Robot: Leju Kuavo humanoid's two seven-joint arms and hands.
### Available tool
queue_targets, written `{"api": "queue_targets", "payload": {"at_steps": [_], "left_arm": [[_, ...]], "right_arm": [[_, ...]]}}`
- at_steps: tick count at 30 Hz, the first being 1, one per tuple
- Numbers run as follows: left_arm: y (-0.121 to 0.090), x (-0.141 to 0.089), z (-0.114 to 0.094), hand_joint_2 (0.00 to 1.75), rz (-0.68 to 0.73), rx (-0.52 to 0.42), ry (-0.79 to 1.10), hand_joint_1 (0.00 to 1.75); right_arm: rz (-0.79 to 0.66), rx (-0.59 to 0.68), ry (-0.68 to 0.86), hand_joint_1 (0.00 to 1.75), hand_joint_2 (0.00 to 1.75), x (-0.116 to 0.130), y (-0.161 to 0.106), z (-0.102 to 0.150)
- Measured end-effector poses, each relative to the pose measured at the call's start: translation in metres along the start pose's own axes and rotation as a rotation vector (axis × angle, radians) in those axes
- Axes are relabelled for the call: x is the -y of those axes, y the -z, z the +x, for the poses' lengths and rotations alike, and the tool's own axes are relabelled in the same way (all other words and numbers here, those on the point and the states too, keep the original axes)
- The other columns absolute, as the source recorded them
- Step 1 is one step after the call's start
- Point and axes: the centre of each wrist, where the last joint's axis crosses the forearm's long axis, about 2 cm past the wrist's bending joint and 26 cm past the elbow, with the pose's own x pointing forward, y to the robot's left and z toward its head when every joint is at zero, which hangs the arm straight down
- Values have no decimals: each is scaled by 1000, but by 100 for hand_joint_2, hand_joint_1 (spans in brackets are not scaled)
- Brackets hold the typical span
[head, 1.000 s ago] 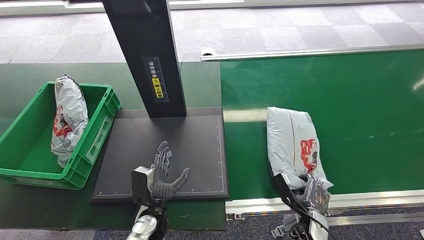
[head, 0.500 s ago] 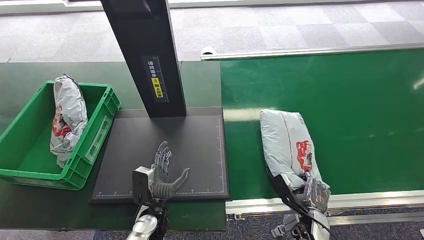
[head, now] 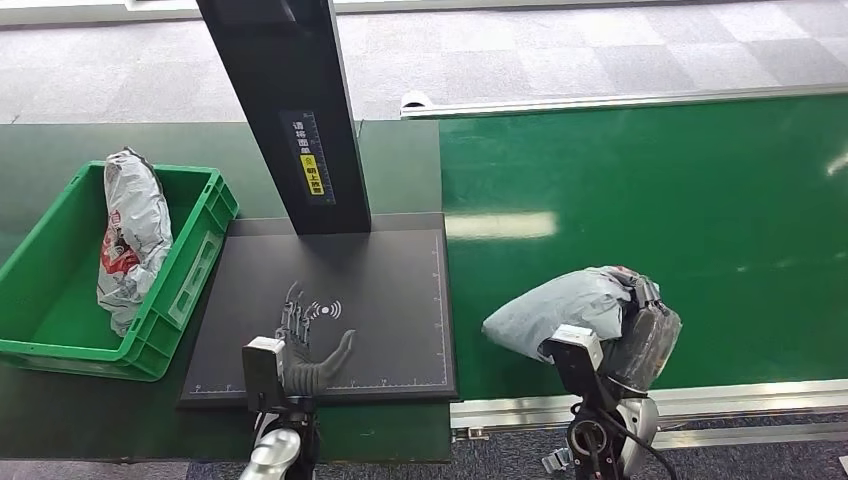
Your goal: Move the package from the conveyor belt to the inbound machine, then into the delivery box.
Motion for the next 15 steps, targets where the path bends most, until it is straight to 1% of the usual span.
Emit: {"api": "queue_targets", "payload": {"at_steps": [2,4,7,10,15], "left_arm": [[2,-9,2,175,22,20,13,0],[4,-14,5,175,29,39,21,0],[7,-17,9,175,29,58,29,0],[11,-17,13,175,35,80,47,0],[18,-20,22,175,70,107,58,0]], "right_arm": [[36,79,57,175,175,-5,9,21],[103,131,132,175,175,-14,15,39],[233,148,287,175,175,-31,18,57],[353,130,407,175,175,-51,20,64],[470,134,473,175,175,-77,17,74]]}}
